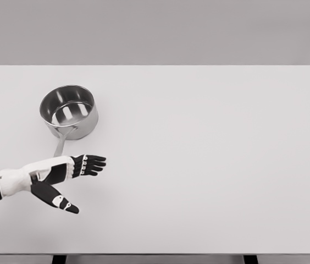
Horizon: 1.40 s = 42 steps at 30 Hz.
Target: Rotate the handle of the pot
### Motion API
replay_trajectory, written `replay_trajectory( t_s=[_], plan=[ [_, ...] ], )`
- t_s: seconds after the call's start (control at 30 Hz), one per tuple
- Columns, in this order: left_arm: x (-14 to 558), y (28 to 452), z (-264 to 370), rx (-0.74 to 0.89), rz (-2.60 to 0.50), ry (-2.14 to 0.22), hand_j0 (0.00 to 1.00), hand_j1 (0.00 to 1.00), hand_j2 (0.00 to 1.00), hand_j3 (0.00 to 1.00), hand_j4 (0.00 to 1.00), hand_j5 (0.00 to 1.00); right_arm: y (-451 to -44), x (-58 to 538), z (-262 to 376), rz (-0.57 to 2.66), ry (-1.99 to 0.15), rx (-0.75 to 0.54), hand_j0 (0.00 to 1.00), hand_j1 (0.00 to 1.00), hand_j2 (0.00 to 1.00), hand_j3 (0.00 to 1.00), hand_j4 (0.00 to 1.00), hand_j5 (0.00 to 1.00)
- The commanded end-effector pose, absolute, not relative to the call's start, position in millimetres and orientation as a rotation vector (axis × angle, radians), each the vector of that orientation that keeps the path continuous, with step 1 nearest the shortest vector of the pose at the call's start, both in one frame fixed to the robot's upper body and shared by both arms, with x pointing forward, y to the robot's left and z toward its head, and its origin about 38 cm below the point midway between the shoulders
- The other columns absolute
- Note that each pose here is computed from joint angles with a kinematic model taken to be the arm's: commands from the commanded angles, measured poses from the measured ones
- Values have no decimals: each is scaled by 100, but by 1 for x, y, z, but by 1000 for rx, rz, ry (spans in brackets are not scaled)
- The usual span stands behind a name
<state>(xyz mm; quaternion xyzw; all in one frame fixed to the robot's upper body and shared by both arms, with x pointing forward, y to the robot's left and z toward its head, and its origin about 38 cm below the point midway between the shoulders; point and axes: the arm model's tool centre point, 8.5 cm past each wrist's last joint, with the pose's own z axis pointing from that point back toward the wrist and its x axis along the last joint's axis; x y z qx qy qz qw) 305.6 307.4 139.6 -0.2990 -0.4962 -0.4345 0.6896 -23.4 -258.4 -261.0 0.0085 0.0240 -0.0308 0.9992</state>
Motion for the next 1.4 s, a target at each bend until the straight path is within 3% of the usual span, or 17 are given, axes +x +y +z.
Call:
replay_trajectory(
  t_s=[0.0,1.37],
  plan=[
    [308,309,143,-664,-967,-1119,100,100,100,100,100,100,-258,-23,-261,-61,48,17,100,100,100,100,100,100],
    [297,371,136,-502,-824,-1094,100,100,100,100,100,100,-258,-23,-261,-61,48,17,100,100,100,100,100,100]
  ],
)
